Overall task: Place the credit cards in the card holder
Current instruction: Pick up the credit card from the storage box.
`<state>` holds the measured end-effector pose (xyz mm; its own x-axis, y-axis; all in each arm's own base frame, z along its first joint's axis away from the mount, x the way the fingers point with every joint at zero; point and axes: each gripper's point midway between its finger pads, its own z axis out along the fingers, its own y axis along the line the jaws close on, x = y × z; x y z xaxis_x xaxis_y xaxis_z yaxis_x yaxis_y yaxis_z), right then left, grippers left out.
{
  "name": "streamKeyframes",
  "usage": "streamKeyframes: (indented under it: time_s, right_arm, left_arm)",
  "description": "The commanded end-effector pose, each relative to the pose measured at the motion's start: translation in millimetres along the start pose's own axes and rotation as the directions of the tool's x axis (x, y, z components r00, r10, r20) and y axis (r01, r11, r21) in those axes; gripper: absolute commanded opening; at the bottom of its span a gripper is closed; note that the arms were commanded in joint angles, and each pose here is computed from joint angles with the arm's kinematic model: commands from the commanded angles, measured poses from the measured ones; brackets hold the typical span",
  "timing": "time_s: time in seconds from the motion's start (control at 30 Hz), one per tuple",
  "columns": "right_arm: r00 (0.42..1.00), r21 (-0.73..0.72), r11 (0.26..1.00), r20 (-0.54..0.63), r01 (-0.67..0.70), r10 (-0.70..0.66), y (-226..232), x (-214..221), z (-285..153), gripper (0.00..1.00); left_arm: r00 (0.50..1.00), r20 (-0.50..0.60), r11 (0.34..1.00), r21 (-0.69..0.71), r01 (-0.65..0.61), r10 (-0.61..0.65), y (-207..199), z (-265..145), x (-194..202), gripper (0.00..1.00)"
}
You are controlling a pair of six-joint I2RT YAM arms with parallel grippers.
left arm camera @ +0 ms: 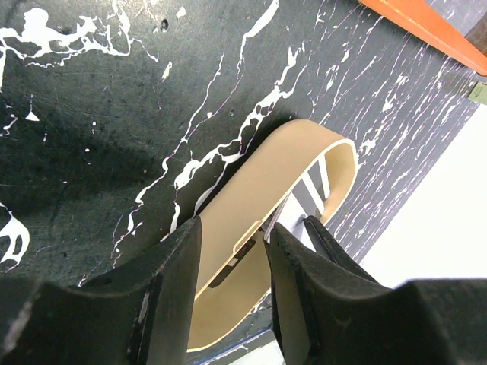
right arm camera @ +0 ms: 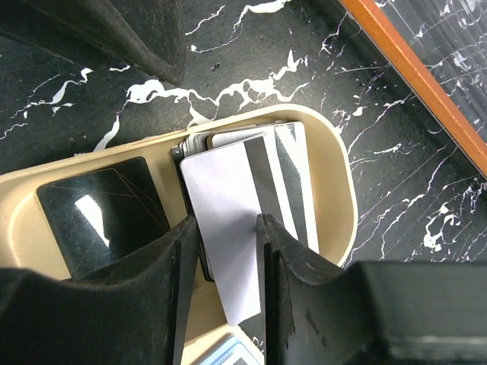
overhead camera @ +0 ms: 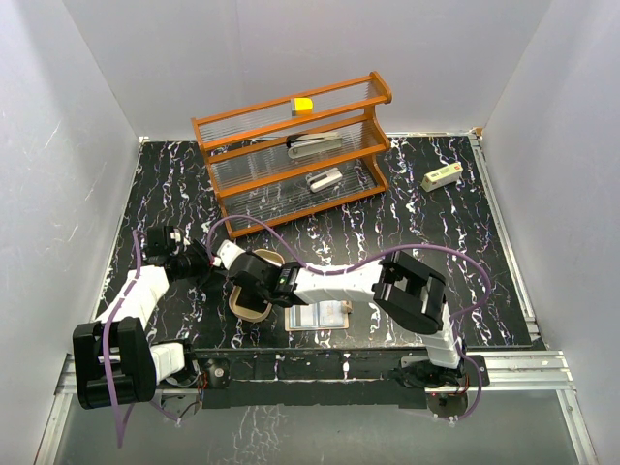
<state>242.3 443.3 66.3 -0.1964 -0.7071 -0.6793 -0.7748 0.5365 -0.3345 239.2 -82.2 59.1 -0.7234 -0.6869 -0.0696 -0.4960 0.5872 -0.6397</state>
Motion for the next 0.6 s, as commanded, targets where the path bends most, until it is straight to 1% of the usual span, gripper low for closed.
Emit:
streamKeyframes:
  time_s: [0.0, 0.13, 0.23, 0.43, 0.57]
  right_arm:
    - [0.998, -0.013, 0.999, 0.050, -0.044, 0.045, -1, -17, -14, 0.35]
    - [0.998, -0.046, 0.998, 0.019, -0.051, 0.052, 9, -6, -7, 0.38]
    - [0.999, -0.042, 0.998, -0.004, -0.055, 0.054, 12, 4, -2, 0.38]
    - [0.999, 0.031, 0.998, 0.009, -0.050, 0.049, -2, -2, -3, 0.51]
    - [1.000, 0.058, 0.998, 0.005, -0.020, 0.020, -8, -5, 0, 0.54]
  left_arm:
    - [1.000, -0.012, 1.000, 0.020, -0.002, 0.003, -1, -2, 4, 0.40]
    - [1.000, -0.012, 1.000, 0.021, -0.002, 0.003, -1, -2, 4, 0.40]
    - [1.000, -0.013, 1.000, 0.021, -0.003, 0.003, -1, -2, 4, 0.40]
    - [1.000, -0.017, 1.000, 0.025, -0.003, 0.003, -1, -1, 5, 0.40]
    - [1.000, -0.020, 1.000, 0.026, -0.004, 0.005, -1, 0, 5, 0.40]
